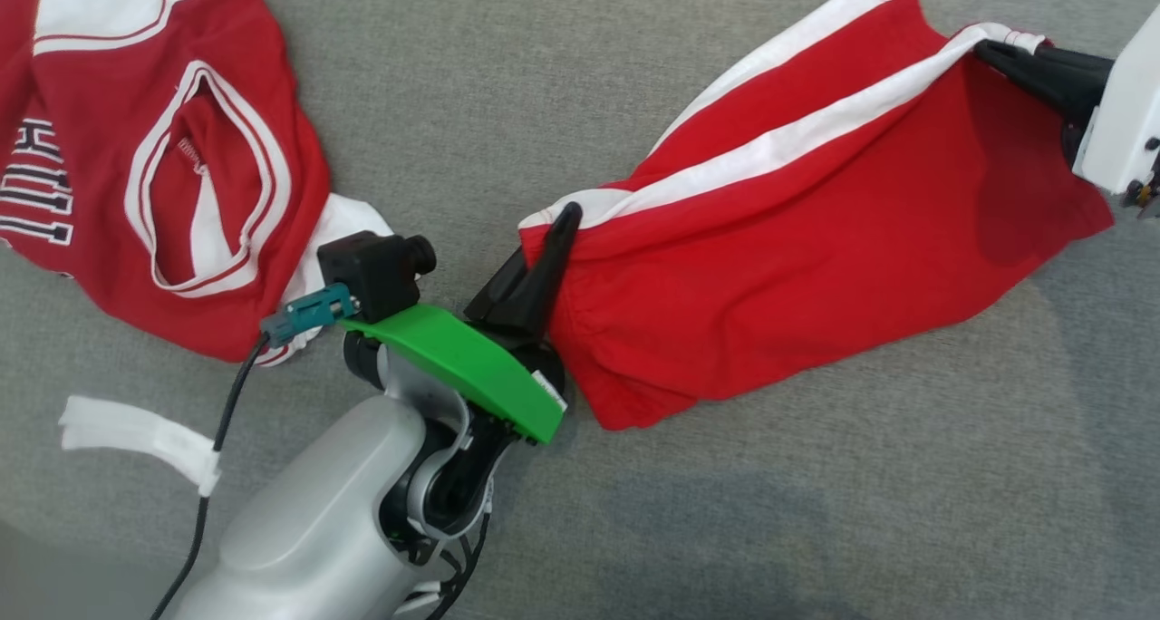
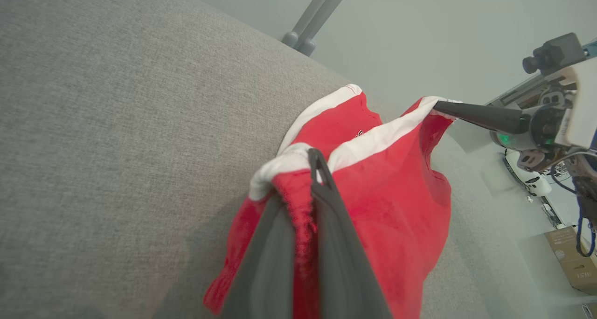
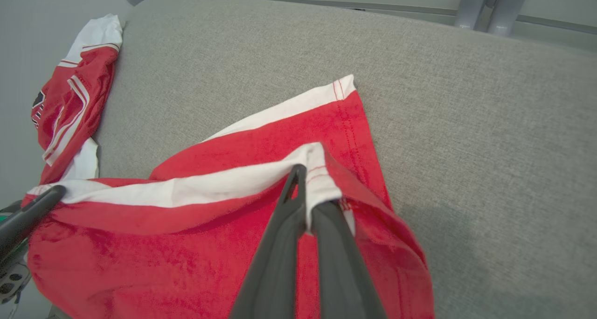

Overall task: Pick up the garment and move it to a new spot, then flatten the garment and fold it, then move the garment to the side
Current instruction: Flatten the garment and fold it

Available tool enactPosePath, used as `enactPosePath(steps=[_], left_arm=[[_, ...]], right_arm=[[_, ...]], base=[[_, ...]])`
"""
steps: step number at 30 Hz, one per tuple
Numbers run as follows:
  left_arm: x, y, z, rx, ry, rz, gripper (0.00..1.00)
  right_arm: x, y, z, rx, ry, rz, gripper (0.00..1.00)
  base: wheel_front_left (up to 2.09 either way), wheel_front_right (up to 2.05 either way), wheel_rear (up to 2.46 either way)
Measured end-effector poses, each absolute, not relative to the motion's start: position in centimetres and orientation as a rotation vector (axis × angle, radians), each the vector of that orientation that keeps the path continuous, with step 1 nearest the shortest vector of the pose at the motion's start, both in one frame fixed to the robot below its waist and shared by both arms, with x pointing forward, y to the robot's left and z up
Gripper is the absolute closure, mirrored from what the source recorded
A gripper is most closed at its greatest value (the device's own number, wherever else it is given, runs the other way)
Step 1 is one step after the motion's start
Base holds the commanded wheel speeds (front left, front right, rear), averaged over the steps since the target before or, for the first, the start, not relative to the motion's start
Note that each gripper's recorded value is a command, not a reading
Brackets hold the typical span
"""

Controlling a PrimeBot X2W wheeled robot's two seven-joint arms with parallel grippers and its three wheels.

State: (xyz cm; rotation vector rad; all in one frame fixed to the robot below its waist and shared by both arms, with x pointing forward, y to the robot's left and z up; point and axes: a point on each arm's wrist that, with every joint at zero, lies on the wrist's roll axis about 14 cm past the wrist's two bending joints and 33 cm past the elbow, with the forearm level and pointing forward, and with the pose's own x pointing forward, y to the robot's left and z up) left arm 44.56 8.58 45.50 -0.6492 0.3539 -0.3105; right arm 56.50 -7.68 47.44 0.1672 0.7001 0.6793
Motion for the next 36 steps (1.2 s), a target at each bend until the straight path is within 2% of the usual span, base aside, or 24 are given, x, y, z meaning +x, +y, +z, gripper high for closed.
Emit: enactPosePath(steps=[11,28,29,30,31,36], left_arm=[[44.8,10.3,43.4,-0.662,0.381,-0.186,1.0],[45.5,10.1,42.3,-0.627,0.41,-0.171,1.0],[45.6,10.2,42.3,-0.624,0.415,-0.168,0.79],[45.6,10.2,42.1,-0.617,0.423,-0.161,0.43],[45.6,10.2,41.8,-0.609,0.437,-0.158,0.0],[45.5,10.4,41.6,-0.576,0.458,-0.141,0.0]], right_arm=[[59.0,-3.7,45.2,0.101,0.764,0.712,1.0],[60.3,-4.2,43.3,0.055,0.812,0.643,1.0],[60.5,-4.4,43.3,0.043,0.802,0.633,1.0],[60.5,-4.5,43.2,0.033,0.798,0.627,0.74],[60.7,-4.6,43.2,0.032,0.779,0.618,0.0],[60.9,-3.9,44.1,0.055,0.73,0.623,0.0]], base=[[0.0,0.0,0.0],[0.0,0.0,0.0],[0.0,0.0,0.0],[0.0,0.0,0.0],[0.0,0.0,0.0],[0.0,0.0,0.0]])
